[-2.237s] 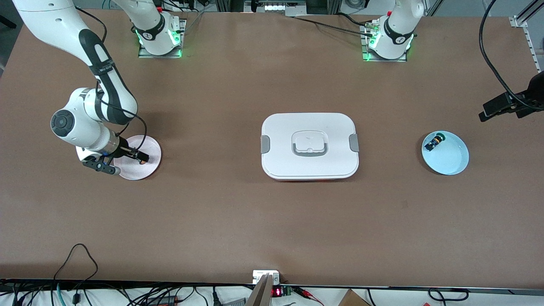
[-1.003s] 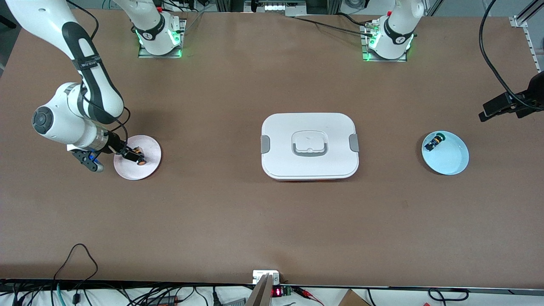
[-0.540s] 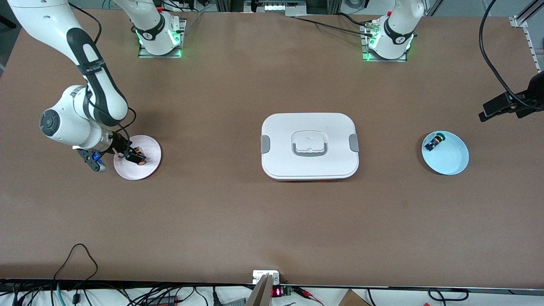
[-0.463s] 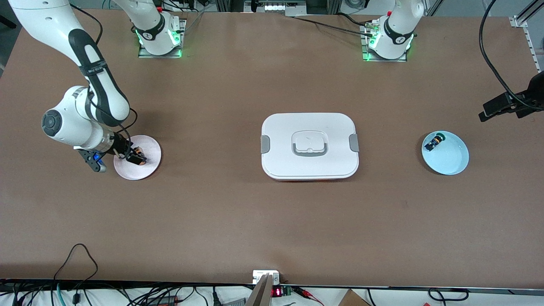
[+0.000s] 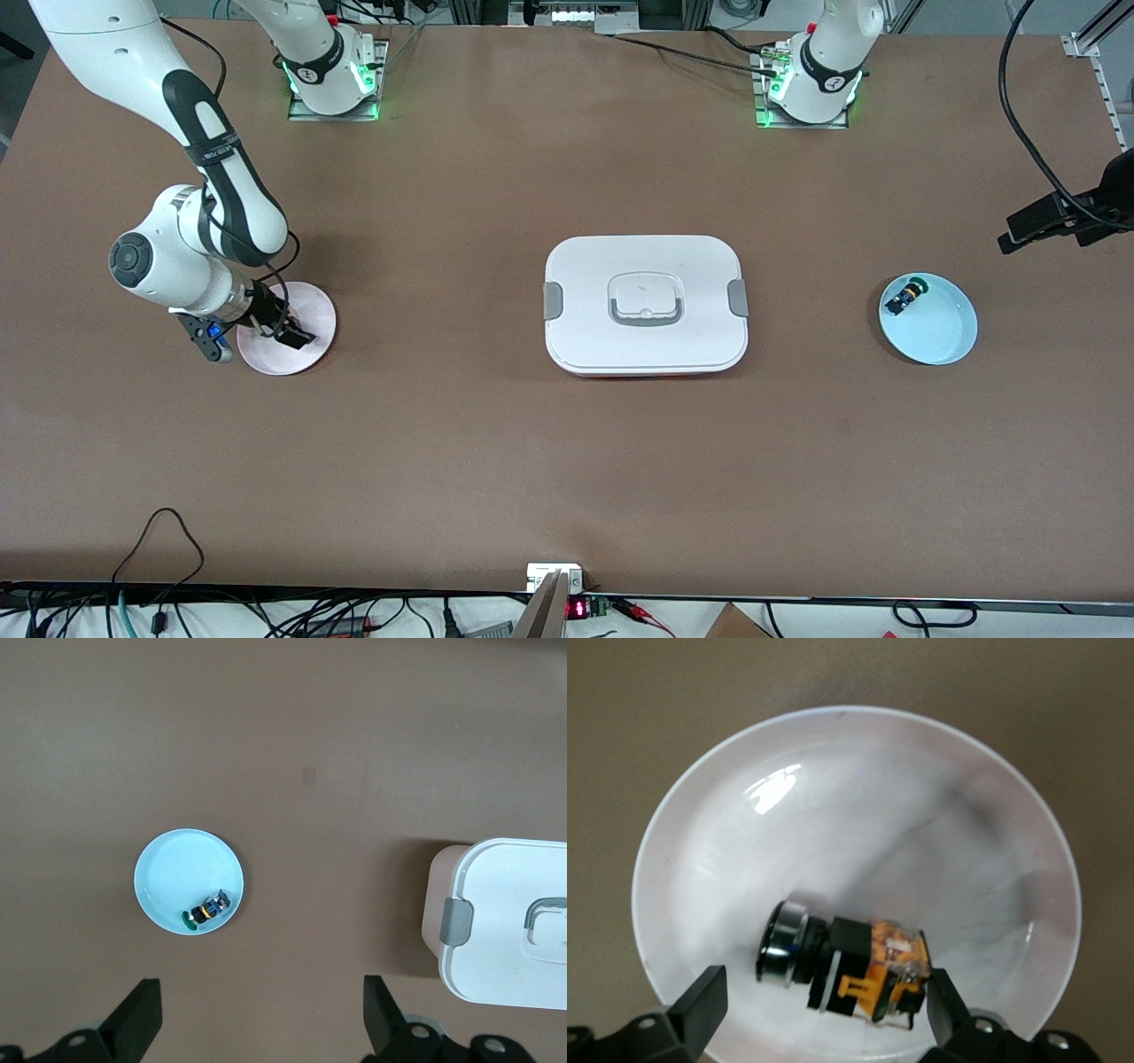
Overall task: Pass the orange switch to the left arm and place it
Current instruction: 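Close the right gripper on the orange switch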
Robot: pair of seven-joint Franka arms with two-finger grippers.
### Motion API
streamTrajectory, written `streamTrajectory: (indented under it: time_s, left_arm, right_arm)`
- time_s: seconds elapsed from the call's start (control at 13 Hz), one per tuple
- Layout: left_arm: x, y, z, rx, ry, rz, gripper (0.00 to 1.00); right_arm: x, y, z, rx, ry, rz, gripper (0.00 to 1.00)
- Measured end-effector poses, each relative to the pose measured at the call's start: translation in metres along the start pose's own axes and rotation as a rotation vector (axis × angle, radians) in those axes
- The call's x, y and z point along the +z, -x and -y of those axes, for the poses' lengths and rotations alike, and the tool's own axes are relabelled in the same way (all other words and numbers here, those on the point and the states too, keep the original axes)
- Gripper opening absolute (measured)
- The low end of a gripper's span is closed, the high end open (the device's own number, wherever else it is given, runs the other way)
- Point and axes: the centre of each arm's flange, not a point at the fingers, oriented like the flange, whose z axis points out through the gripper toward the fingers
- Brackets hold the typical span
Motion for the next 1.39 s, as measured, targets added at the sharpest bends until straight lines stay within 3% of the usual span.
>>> streamTrajectory:
  time_s: [0.54,1.39]
  left_arm:
    - [0.000,0.000,0.000,0.000,0.000,0.000,1.00]
    - [0.000,0.000,0.000,0.000,0.000,0.000,1.00]
  right_arm:
    - [-0.008,-0.011,-0.001,0.043,-0.017,-0.016,1.00]
    - [0.011,-0.009,-0.005,0.068,0.008,0.007,1.00]
